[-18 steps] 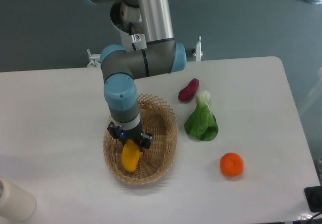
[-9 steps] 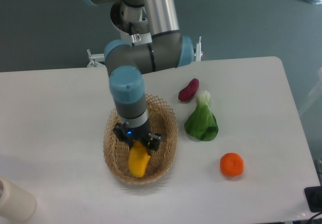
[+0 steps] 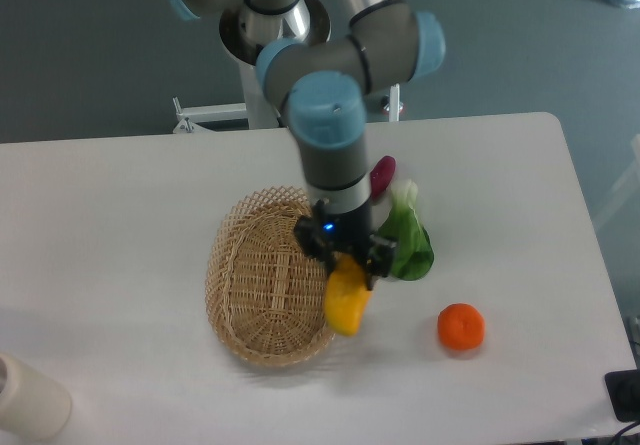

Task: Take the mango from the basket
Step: 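Lift the mango out of the basket toward the bok choy, then hold the mango raised beside the bok choy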

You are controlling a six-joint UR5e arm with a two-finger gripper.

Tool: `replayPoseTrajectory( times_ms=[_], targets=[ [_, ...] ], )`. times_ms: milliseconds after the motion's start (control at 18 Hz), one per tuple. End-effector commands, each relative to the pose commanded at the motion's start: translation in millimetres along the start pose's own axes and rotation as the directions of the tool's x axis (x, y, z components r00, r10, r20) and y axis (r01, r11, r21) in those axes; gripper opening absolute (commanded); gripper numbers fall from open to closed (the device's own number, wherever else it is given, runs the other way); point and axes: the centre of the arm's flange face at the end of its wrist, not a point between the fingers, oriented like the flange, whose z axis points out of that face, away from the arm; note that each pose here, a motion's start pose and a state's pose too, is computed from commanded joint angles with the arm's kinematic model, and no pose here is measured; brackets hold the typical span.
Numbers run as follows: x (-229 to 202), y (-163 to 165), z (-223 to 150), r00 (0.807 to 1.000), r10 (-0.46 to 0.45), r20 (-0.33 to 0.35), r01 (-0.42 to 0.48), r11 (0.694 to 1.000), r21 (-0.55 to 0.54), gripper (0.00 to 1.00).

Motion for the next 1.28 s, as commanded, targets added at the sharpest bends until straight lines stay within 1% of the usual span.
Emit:
replayPoseTrajectory(
  times_ms=[111,222,389,444,500,1000,1278],
  targets=[
    [-18,22,2,0.998,0.057,-0.021,-0.058,0.998,-0.026,0.50],
    [-27,33,0,0.996,0.078,-0.035,-0.079,0.996,-0.032,0.50],
    [-31,37,-4,0.997,0.066,-0.036,-0.067,0.998,-0.020,0.48],
    [-28,39,-1,0.997,0.061,-0.055,-0.062,0.998,-0.026,0.48],
    [-29,40,0,0.997,0.058,-0.057,-0.059,0.998,-0.029,0.48],
    [-40,51,-4,0.998,0.036,-0.046,-0.037,0.999,-0.025,0.48],
    [-40,49,-5,0.998,0.033,-0.052,-0.033,0.999,-0.001,0.48]
  ],
)
